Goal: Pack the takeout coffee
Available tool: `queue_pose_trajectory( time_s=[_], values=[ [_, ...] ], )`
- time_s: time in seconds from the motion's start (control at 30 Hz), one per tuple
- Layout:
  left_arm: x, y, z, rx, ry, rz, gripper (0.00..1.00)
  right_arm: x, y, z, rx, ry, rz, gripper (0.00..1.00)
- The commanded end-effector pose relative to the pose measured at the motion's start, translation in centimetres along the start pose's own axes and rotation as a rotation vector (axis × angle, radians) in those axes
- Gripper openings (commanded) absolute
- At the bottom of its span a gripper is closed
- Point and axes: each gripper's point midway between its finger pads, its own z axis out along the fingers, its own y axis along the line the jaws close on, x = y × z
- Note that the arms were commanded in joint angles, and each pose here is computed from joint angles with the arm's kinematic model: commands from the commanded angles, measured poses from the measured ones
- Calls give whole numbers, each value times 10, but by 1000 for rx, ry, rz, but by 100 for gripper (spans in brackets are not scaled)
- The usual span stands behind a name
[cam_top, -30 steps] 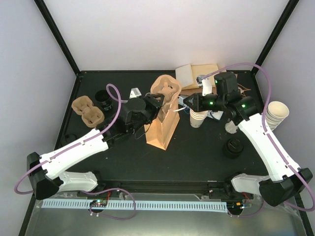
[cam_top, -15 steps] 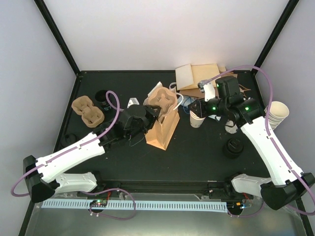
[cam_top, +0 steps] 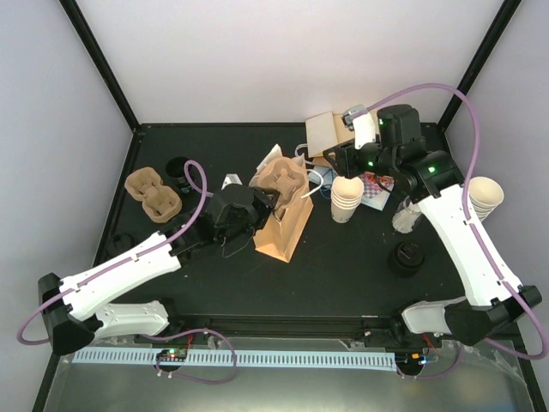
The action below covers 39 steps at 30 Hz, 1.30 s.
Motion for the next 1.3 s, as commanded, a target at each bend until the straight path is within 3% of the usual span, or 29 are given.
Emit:
queue_pose_trajectory(
  time_s=[0.0, 0.17, 0.37, 0.6, 1.03, 1.13, 1.27],
  values=[
    [2, 23, -11, -86, 27, 43, 36, -12, 1, 20, -32, -48, -171, 54],
    [0, 30, -22, -104, 37, 57, 36, -15, 17, 36, -143, -36, -307, 62],
    [6, 37, -27, -108, 77, 53, 36, -29, 37, 40, -229, -103, -419, 65],
    [7, 39, -34, -104, 95, 51, 36, 11, 64, 61, -322, 88, -652, 65],
    [8, 45, -39, -106, 110, 42, 36, 29, 42, 113, -229, 239, -775, 63],
    [7, 46, -40, -105, 106, 37, 36, 21, 35, 118, -157, 241, -766, 54],
    [4, 47, -43, -108, 94, 37, 36, 3, 31, 108, -78, 187, -719, 30]
  ],
)
